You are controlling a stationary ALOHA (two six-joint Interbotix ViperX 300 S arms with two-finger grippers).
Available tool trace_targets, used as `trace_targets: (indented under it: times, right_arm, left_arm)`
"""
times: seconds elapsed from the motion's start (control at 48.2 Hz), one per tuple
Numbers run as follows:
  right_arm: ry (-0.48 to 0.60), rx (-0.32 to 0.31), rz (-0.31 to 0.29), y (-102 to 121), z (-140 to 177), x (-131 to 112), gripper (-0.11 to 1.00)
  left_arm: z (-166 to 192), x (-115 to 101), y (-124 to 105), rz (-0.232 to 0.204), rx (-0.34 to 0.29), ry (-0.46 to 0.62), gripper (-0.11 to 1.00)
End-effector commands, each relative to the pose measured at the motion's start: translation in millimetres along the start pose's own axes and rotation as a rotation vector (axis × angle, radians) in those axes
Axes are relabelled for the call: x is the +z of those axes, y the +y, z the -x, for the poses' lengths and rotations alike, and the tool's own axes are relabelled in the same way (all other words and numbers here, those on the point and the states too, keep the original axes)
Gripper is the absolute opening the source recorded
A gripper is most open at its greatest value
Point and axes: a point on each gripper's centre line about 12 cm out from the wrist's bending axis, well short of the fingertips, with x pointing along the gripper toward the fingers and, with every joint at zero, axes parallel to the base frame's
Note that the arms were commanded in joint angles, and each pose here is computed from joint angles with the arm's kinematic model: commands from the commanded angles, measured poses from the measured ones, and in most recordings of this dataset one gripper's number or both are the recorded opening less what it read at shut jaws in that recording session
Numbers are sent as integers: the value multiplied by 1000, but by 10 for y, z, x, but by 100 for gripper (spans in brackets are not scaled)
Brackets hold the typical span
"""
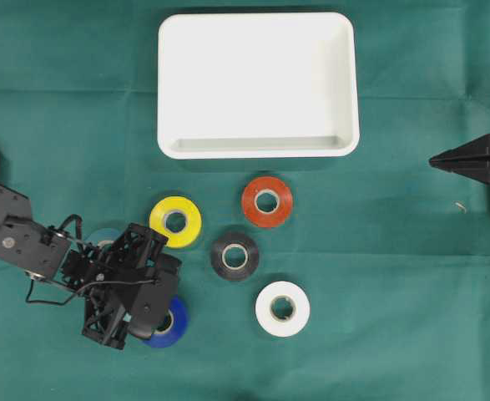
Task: Put the tape into the white case with the left arm.
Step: 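Lower the left gripper and grasp the blue tape roll, then carry the blue tape with the left gripper into the white tray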
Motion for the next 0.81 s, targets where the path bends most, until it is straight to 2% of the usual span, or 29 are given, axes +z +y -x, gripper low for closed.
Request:
trace_targets:
  times: [0.0,0.27,0.498,0.581,0.789]
  right_arm:
    - [-17,0,-2,1,-4,52,-9]
    - [-17,0,-2,1,-4,52,-9]
    - [-17,0,-2,1,-4,52,-9]
    - [-17,1,0,3,-4,52,-9]
    - [-17,0,-2,1,-4,52,-9]
  left_arm:
    - [204,258,-37,-4,-10,-92,24]
    - [473,385,-53,-6,-16,-131,24]
    - [487,428,14,6,-2,-141,24]
    - [475,427,113,23,17,-140,24]
    - [499,444,501,98,93,-148,24]
